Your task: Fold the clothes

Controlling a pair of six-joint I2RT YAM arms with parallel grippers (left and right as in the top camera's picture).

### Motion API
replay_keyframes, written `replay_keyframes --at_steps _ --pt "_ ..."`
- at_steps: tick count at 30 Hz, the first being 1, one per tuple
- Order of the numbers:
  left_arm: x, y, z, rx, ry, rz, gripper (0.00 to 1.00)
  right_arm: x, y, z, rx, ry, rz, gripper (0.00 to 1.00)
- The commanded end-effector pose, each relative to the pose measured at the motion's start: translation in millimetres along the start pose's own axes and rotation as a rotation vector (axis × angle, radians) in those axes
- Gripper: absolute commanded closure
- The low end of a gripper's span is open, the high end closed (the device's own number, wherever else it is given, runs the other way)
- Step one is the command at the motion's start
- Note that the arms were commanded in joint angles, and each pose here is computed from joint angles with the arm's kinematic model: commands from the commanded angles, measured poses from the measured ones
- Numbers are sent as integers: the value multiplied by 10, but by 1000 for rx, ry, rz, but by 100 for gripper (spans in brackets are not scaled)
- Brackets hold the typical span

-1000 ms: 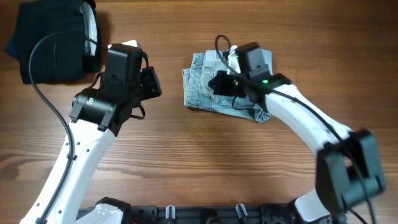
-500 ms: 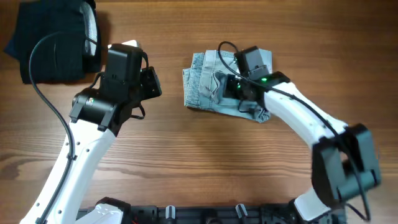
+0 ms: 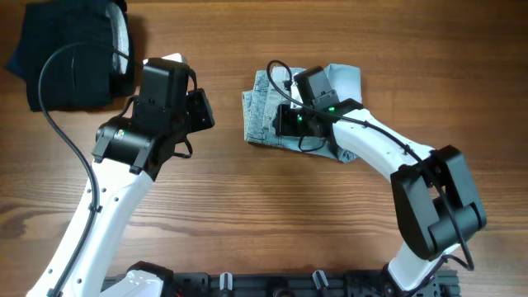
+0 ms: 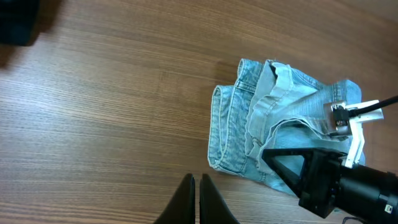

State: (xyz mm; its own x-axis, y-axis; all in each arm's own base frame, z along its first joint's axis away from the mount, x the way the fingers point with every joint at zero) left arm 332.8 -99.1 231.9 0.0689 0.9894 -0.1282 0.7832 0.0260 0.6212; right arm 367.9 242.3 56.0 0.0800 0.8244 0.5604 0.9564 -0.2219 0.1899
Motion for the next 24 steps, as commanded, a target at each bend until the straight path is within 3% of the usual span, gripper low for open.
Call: replay_keyframes --at_steps 1,6,12,18,24 --pt "7 1 -29 -10 5 -4 96 175 -77 5 63 98 -106 96" --pt "17 -30 -29 3 9 -3 96 266 192 -454 -35 118 -93 96" --pt "17 -31 -29 3 9 -3 95 -203 534 -1005 -257 -132 39 96" --pt "17 -31 -29 3 9 -3 96 -815 751 -1110 -346 -294 267 96" --pt "17 -30 -29 3 9 -3 96 -1139 797 -729 -307 -335 354 96"
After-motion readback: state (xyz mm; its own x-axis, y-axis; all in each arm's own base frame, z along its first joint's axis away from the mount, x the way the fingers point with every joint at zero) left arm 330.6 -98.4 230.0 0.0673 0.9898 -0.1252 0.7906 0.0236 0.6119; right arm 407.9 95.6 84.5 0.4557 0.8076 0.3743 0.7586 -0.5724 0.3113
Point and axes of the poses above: each gripper's point midway between its finger pads, its own z axis out along the fingers, its own x axis along the line the jaws close on, y = z × x, the point moved 1 cm from there along -z, back along the fingers, and after that the axes turned 14 degrees about z, right-handed, at the moved point
